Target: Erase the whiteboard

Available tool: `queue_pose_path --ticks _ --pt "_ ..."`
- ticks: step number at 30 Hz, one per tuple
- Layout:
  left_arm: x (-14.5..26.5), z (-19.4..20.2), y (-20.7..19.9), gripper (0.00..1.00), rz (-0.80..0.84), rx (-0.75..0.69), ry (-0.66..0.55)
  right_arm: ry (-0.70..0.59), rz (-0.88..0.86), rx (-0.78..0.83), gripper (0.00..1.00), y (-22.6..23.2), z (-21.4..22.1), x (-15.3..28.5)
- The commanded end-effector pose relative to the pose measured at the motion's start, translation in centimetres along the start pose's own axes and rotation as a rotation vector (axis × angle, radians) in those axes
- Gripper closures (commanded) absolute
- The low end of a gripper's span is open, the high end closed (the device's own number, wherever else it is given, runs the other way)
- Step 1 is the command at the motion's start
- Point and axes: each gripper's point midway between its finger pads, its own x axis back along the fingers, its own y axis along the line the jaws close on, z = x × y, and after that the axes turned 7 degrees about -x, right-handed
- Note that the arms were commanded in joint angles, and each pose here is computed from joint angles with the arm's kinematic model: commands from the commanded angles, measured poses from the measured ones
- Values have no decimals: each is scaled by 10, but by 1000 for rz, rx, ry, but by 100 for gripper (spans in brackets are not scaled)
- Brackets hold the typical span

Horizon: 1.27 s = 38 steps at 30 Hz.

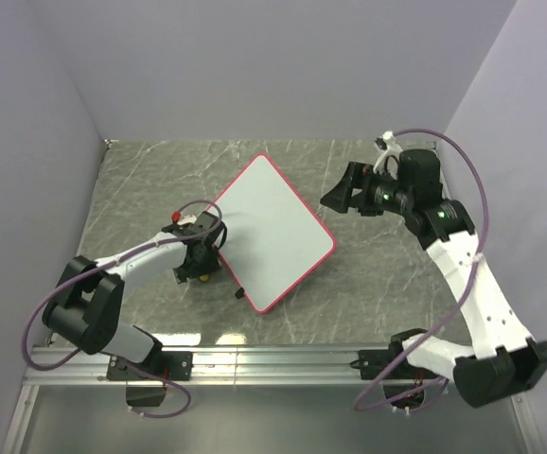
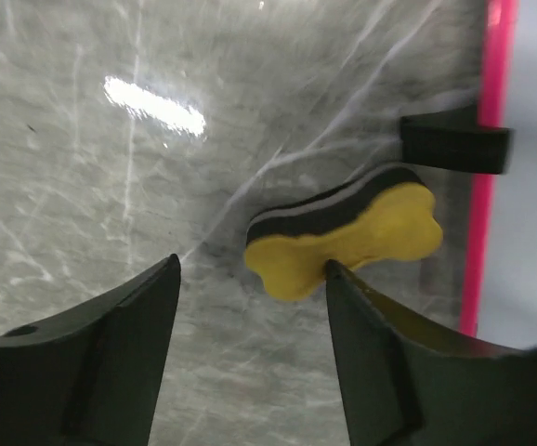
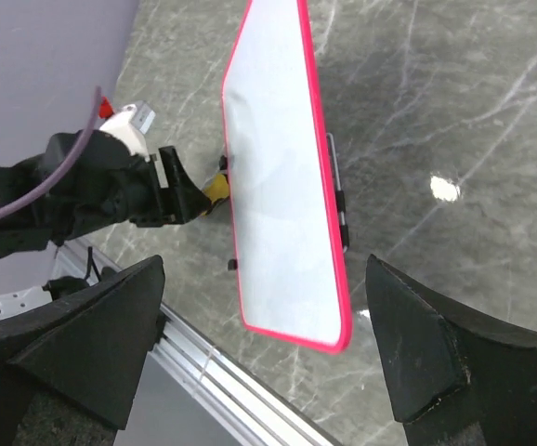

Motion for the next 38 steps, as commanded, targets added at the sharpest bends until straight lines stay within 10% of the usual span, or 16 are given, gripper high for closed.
queue_pose_path --ticks 1,9,28,38 --pt "-11 16 -3 30 5 23 58 -36 45 -29 4 -10 9 14" --pt "34 -24 -5 0 41 80 -49 -221 86 -56 3 -11 13 58" --pt "232 -208 -63 1 346 14 -499 -482 78 22 0 2 2 121" --pt "264 -255 -99 0 413 -158 -656 -515 105 47 0 5 3 143"
